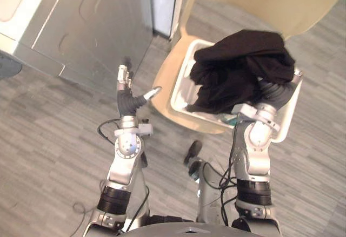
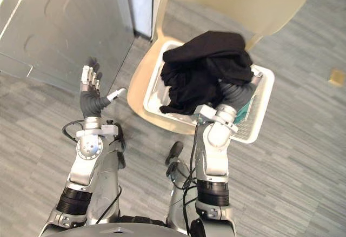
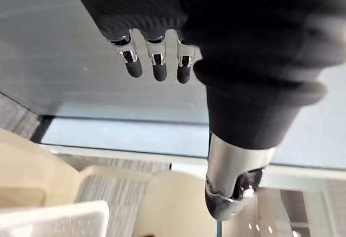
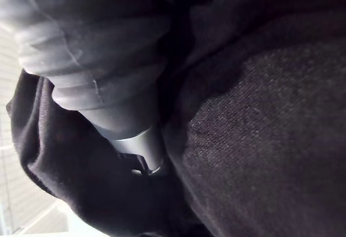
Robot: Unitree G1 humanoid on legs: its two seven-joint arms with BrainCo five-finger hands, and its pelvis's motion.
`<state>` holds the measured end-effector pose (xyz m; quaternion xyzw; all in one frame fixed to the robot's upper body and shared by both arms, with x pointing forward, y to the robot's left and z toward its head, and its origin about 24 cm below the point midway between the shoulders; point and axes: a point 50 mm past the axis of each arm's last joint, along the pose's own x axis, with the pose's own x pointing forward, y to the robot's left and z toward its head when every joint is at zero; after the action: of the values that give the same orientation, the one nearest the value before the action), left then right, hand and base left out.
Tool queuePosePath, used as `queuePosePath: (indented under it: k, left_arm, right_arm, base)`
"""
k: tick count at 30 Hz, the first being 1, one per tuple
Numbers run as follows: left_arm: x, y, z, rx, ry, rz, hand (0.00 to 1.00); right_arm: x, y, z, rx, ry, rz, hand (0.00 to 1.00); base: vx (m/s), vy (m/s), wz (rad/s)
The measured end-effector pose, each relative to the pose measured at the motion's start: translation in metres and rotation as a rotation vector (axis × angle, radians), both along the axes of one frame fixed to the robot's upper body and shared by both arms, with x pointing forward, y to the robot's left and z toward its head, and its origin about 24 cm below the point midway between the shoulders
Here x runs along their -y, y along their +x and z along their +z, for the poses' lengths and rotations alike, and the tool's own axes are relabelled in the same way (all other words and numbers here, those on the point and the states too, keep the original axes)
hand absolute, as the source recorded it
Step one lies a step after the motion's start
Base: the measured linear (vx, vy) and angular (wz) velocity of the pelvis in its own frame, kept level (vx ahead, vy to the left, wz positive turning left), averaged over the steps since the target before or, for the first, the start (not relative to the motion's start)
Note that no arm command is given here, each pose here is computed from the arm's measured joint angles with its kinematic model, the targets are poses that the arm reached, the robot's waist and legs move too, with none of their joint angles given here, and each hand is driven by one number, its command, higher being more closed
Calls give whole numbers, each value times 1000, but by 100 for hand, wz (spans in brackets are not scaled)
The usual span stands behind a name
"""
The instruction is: Pick up the laundry basket with both hands and put the clothes into the washing machine.
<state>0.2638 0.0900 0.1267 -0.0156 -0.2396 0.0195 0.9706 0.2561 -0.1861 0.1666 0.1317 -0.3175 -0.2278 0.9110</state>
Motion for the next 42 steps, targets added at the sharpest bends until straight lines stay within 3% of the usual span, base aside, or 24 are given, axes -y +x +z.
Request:
queuePosePath:
  k: [4,6,11,14,22,32,33,42]
  left_arm:
    - [23,-5,-17,-8,254,-169,0]
    - [39,-14,-36,-44,398,-327,0]
    - [68,-27,-59,-82,542,-585,0]
    - [76,-31,-75,-140,570,-653,0]
    - [96,-34,-86,-196,534,-714,0]
    - [97,-28,-91,-243,509,-561,0]
    - [98,-28,-90,-241,502,-551,100]
    - [94,-27,-89,-242,432,-437,100]
  right_arm:
    - [0,-5,-12,-25,-3,63,100]
    - [-5,-9,-21,-43,-15,133,100]
    - [-16,-22,-25,-34,-32,282,100]
    - [-33,-26,-24,-11,2,409,100]
    - [-86,-30,-28,-13,116,740,100]
    - [-116,-37,-39,-73,149,926,100]
    - [-117,-37,-39,-74,149,930,100]
    - [-119,-44,-48,-112,123,920,100]
  base:
    - [83,-22,-5]
    - [123,-4,-1]
    - [124,-2,-6]
    - [110,8,-12]
    - [21,15,-27]
    - [-7,5,-3]
    - [12,-8,4]
    - [17,-8,1]
